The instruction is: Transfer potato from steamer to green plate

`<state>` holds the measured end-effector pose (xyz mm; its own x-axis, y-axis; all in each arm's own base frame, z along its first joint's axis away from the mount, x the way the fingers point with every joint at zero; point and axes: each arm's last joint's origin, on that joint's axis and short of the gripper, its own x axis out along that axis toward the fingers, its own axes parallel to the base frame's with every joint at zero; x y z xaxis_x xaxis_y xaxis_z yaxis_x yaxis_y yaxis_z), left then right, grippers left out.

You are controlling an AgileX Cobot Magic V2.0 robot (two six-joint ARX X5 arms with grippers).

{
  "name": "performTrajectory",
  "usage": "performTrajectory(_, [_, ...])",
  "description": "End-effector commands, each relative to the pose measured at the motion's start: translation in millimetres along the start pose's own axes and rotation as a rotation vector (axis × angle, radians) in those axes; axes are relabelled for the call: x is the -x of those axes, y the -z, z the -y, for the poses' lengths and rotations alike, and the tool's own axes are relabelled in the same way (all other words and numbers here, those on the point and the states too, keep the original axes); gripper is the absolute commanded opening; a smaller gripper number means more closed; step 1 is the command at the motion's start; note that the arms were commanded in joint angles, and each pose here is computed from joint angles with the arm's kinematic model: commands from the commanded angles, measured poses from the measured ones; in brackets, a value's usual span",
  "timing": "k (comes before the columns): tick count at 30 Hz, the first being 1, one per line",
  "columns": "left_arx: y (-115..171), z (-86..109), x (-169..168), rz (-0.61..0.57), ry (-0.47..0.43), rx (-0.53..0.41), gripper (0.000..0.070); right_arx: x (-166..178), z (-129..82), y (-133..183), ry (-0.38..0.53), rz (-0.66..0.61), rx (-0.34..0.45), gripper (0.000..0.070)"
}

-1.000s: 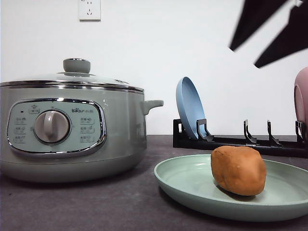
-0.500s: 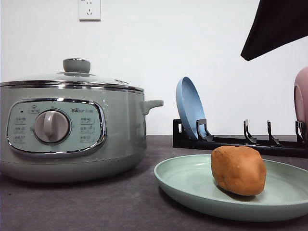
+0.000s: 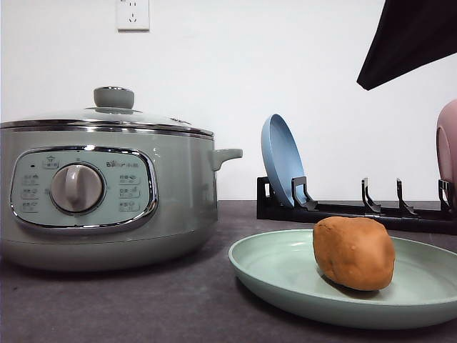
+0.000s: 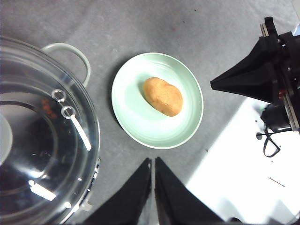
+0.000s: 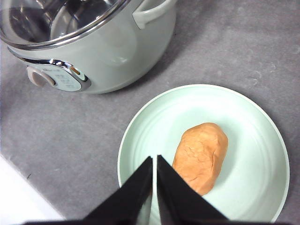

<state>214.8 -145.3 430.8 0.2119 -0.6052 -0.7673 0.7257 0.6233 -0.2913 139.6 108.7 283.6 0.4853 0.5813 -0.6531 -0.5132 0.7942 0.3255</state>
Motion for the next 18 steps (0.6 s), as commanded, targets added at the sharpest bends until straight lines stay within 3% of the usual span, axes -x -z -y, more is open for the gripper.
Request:
performTrajectory(1, [-3.1,3.4,11.4,0.056,-0.016,-0.066,0.0001,0.5,-2.3,-4.2,-0.008,0.014,0.018,0.0])
performTrajectory(3, [-3.9,4.4,22.9,0.134,-0.035,-0.11,0.0001,0.5,-2.3,-4.2,-0.008,0.015,0.018,0.0])
performTrajectory(9, [-3.2,11.6,81.9,0.536,-0.159,-0.263,0.0001,0.5,-2.4,-4.4,-0.009,0.017,0.018,0.0])
performTrajectory(13, [16.4,10.6,118.2,0.728,-0.286,-0.287,0.0001,0.5,-2.4,-4.4,-0.009,0.017,0.018,0.0])
performTrajectory(18, [56.6,5.2,137.1,0.867,-0.462,-0.277,0.0001,0.5,-2.4,-4.4,-0.009,0.017,0.018,0.0])
